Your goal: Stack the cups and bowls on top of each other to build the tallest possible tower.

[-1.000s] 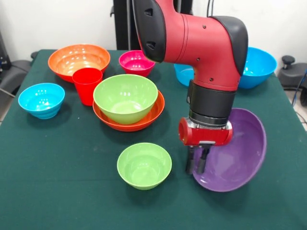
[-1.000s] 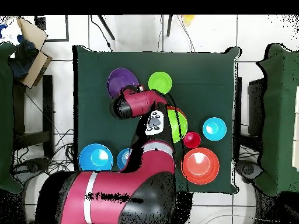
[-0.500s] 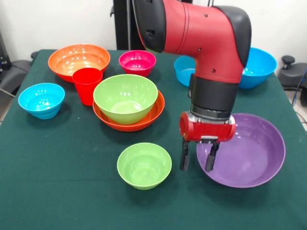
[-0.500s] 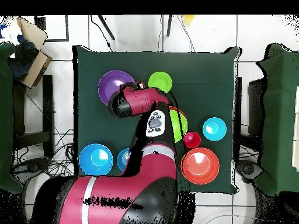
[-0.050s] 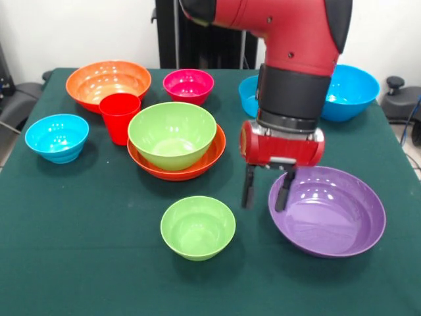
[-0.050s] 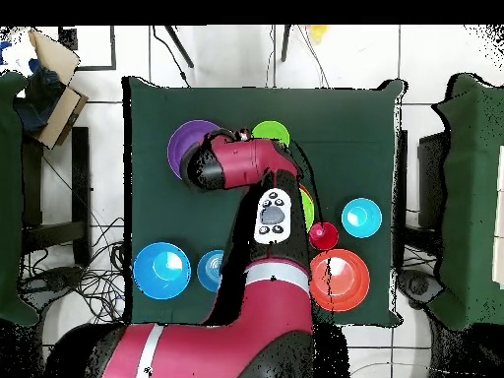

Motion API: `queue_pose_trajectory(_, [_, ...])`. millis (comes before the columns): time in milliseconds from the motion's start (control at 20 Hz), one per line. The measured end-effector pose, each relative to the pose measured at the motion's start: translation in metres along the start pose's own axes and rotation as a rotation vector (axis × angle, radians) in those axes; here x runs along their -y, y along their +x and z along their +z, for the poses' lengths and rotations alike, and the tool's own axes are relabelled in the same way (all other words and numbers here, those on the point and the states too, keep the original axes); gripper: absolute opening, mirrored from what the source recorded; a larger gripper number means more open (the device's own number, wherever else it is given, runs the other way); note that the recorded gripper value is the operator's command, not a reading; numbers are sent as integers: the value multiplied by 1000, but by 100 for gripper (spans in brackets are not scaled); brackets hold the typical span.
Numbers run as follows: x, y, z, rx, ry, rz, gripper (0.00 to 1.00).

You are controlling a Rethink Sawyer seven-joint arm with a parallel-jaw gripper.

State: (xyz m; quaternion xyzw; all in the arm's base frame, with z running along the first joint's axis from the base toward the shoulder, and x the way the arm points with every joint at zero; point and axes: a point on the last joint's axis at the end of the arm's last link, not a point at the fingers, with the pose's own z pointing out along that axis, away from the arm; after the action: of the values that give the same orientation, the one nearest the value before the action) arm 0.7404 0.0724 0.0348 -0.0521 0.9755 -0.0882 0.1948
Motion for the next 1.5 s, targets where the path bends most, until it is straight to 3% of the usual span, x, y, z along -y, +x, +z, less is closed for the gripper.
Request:
queue_pose_trajectory(500, [0,-13,-16,13,6,-4,0])
queue_pose_trajectory(550, [-1,-13,-16,13,5,-4,100])
queue_pose_trajectory(1000, [-1,-11,-13,15,4,-6,100])
queue_pose_trajectory(1500, [-10,4,13,12,-5,-12,100])
